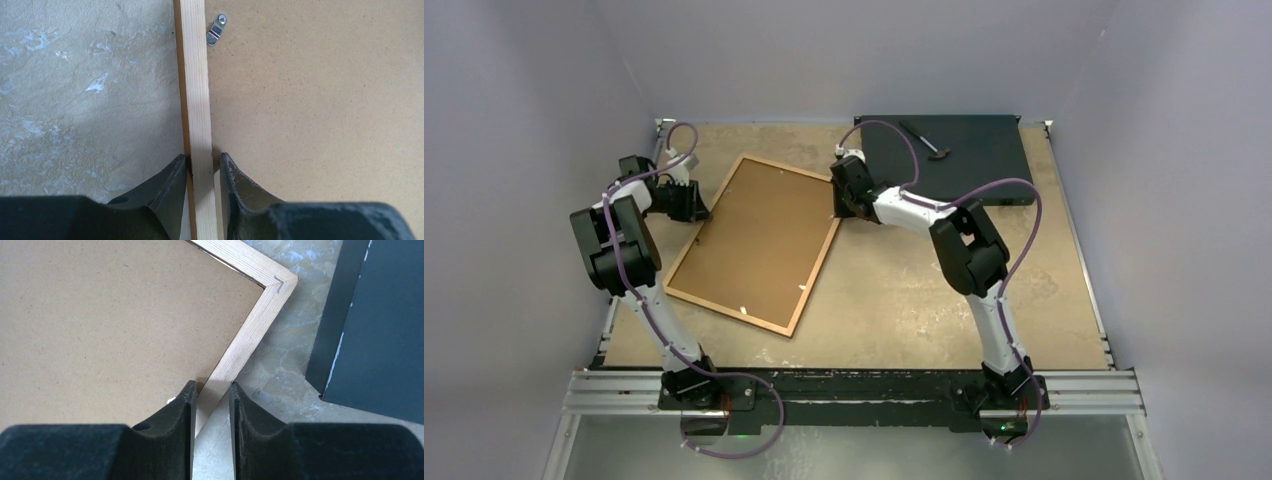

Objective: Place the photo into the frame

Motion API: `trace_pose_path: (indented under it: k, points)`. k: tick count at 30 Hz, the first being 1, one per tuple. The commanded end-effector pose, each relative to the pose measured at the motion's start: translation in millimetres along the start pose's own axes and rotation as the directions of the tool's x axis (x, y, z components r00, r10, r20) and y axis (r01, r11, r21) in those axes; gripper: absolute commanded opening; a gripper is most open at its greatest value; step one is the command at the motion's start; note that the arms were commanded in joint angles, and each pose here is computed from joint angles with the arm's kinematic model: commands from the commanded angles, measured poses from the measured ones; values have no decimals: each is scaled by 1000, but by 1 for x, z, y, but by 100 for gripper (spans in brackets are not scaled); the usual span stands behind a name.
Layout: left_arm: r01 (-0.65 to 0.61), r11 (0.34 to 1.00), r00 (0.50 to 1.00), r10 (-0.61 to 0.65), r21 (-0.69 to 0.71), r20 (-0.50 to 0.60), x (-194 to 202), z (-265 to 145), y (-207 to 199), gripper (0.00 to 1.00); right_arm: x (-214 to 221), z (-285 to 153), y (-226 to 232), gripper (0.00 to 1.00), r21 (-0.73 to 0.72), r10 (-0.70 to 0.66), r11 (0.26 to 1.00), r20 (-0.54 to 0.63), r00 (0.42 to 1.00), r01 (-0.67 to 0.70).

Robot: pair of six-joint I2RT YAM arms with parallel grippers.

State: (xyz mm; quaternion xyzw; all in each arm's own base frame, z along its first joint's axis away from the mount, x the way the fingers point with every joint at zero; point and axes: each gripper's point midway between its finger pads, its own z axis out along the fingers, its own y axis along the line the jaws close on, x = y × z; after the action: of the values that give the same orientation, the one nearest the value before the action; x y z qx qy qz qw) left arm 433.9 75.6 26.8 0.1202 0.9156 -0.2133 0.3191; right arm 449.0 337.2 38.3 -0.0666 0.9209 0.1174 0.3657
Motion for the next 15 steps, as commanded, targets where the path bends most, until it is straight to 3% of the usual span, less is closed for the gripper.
trace_pose_path:
  k: [1,8,15]
  points:
    - [44,999,992,-44,-1,-117,39,-1,-5,27,-4,-8,19,16,-136,-131,983,-47,990,124]
    - [57,998,991,-55,12,-122,43,2,-8,26,10,-13,20,40,-186,-168,972,-114,979,145]
    - [62,998,989,-58,20,-135,52,5,-10,25,12,-12,21,39,-196,-162,971,-114,980,138]
